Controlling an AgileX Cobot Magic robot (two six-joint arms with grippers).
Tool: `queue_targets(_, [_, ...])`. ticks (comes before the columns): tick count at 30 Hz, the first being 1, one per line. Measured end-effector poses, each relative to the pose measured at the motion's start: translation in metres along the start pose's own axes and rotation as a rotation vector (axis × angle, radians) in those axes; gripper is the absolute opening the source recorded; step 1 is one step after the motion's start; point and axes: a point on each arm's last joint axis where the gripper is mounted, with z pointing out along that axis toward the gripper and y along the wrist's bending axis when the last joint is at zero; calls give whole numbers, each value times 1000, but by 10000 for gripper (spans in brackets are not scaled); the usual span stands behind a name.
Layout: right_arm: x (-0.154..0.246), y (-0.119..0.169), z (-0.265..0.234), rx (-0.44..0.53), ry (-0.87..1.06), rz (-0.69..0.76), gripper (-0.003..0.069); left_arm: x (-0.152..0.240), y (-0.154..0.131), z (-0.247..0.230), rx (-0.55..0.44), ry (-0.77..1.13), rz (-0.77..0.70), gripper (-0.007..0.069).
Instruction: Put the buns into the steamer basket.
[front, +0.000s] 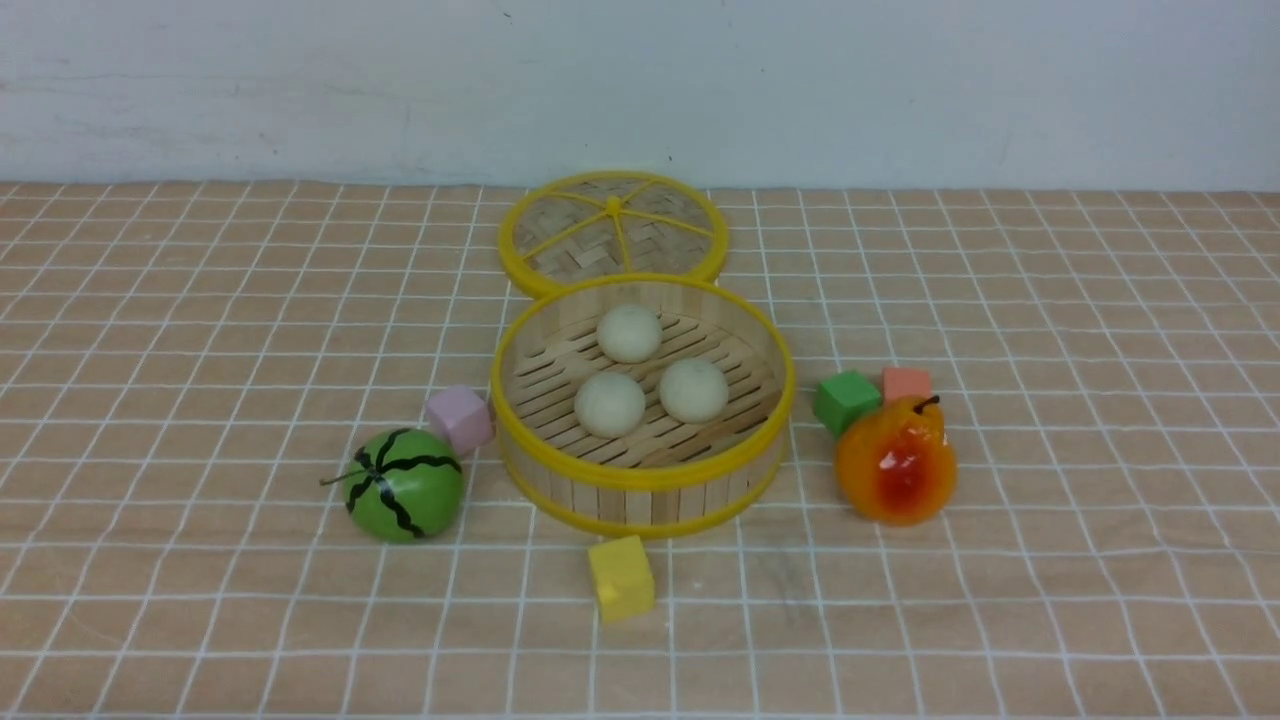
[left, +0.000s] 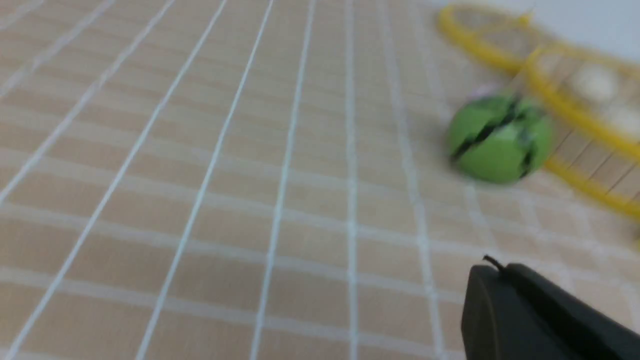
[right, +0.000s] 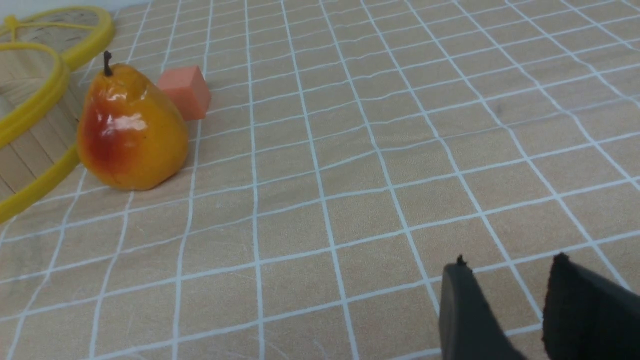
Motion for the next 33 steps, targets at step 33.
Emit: queue_targets(33, [0,0,0,0,0,0,241,4,2,2,-16,9,0,18])
